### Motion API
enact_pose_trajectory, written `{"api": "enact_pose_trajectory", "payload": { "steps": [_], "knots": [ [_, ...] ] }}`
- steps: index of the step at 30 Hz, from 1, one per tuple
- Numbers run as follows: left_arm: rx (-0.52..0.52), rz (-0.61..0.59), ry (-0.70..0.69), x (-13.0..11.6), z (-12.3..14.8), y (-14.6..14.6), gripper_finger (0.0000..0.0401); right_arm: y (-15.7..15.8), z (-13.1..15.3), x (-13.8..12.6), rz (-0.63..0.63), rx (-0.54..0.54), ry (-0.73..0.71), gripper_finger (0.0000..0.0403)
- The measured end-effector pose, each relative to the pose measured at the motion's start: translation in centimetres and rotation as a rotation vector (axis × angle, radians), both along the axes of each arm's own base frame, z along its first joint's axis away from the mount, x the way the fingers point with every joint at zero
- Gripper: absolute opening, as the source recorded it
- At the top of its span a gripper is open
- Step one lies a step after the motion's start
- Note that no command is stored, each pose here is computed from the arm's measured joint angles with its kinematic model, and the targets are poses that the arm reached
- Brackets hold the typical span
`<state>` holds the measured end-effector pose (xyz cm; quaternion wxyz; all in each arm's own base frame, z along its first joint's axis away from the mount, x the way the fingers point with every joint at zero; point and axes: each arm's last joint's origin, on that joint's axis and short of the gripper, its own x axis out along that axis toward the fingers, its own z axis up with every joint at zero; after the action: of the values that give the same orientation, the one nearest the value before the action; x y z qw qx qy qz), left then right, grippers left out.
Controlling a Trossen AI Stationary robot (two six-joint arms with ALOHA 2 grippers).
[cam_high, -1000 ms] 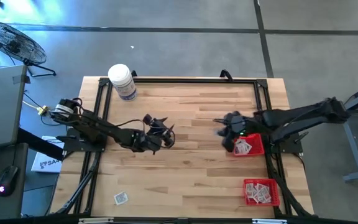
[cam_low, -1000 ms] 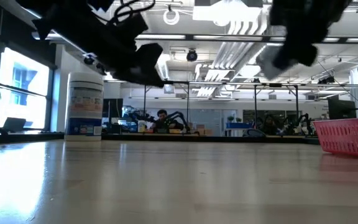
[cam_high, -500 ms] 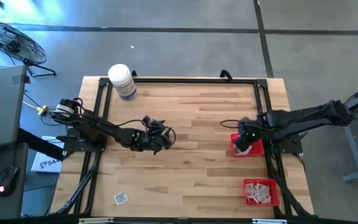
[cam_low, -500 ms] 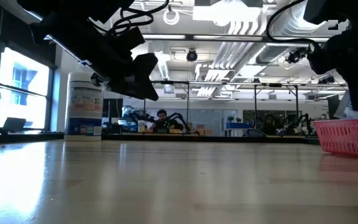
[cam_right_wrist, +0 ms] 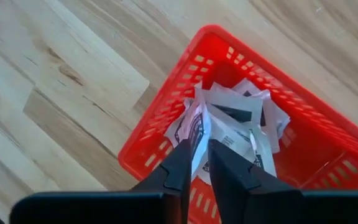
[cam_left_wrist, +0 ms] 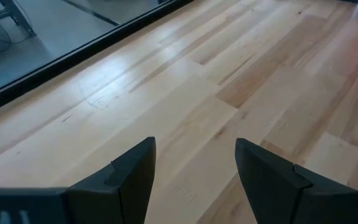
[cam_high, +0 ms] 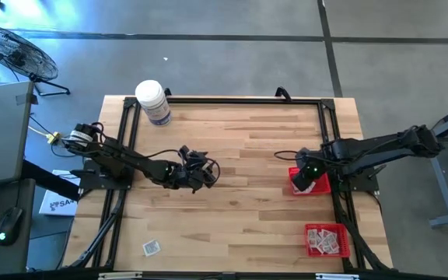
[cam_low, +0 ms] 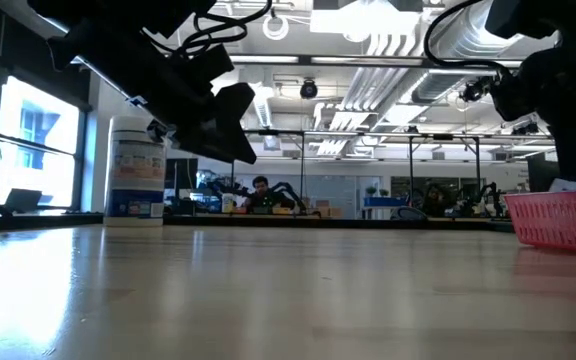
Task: Pick & Place First Aid Supplies
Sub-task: Put the black towelette pack into the top red basket
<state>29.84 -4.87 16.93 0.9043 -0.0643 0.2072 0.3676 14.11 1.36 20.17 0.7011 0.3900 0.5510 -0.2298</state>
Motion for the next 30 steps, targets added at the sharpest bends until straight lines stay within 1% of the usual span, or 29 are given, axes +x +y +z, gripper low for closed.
{"api": "enact_pose_trajectory", "payload": {
  "steps": [2, 8, 11, 14, 16, 17, 19, 21, 22, 23, 24, 26, 28, 30],
  "knots": [
    [-0.003, -0.001, 0.000, 0.0, 0.0, 0.0, 0.0216, 0.1, 0.0, 0.0, 0.006, 0.025, 0.002, 0.0053],
    [-0.005, -0.002, -0.007, 0.0, 0.2, 0.0, 0.0216, 0.4, 0.3, -0.6, 0.003, 0.161, 0.035, 0.0053],
    [-0.006, -0.009, -0.008, -0.1, 0.4, 0.0, 0.0216, 0.4, 0.6, -0.9, -0.003, 0.165, 0.014, 0.0046],
    [-0.003, -0.041, -0.017, -0.3, 1.1, -0.4, 0.0216, 0.3, 1.0, -1.1, -0.003, 0.156, -0.030, 0.0039],
    [0.016, -0.078, -0.019, -0.7, 2.0, -0.8, 0.0216, 0.3, 1.4, -1.2, -0.003, 0.145, -0.075, 0.0035],
    [0.024, -0.099, -0.031, -1.0, 2.7, -1.2, 0.0216, 0.2, 1.7, -1.2, -0.002, 0.123, -0.099, 0.0034],
    [0.040, -0.151, -0.053, -1.7, 4.2, -1.8, 0.0216, 0.0, 2.9, -1.1, -0.008, 0.045, -0.166, 0.0031],
    [0.035, -0.231, -0.079, -2.5, 5.5, -2.6, 0.0216, -0.3, 4.2, -0.7, -0.013, -0.069, -0.264, 0.0029],
    [0.022, -0.281, -0.084, -2.9, 6.1, -3.0, 0.0216, -0.4, 4.7, -0.5, -0.012, -0.108, -0.312, 0.0028],
    [0.006, -0.325, -0.083, -3.4, 6.6, -3.3, 0.0216, -0.4, 5.0, -0.2, -0.005, -0.120, -0.348, 0.0028],
    [-0.018, -0.368, -0.090, -3.8, 7.0, -3.7, 0.0216, -0.4, 5.2, -0.1, 0.008, -0.113, -0.372, 0.0028],
    [-0.070, -0.435, -0.092, -4.6, 7.5, -4.4, 0.0216, -0.2, 4.9, 0.2, 0.048, -0.065, -0.365, 0.0028],
    [-0.113, -0.478, -0.081, -5.3, 7.5, -5.1, 0.0216, 0.0, 3.8, 0.3, 0.068, -0.030, -0.301, 0.0027],
    [-0.142, -0.502, -0.060, -5.9, 7.3, -5.8, 0.0216, 0.0, 2.2, 0.1, 0.051, -0.012, -0.198, 0.0027]
  ]
}}
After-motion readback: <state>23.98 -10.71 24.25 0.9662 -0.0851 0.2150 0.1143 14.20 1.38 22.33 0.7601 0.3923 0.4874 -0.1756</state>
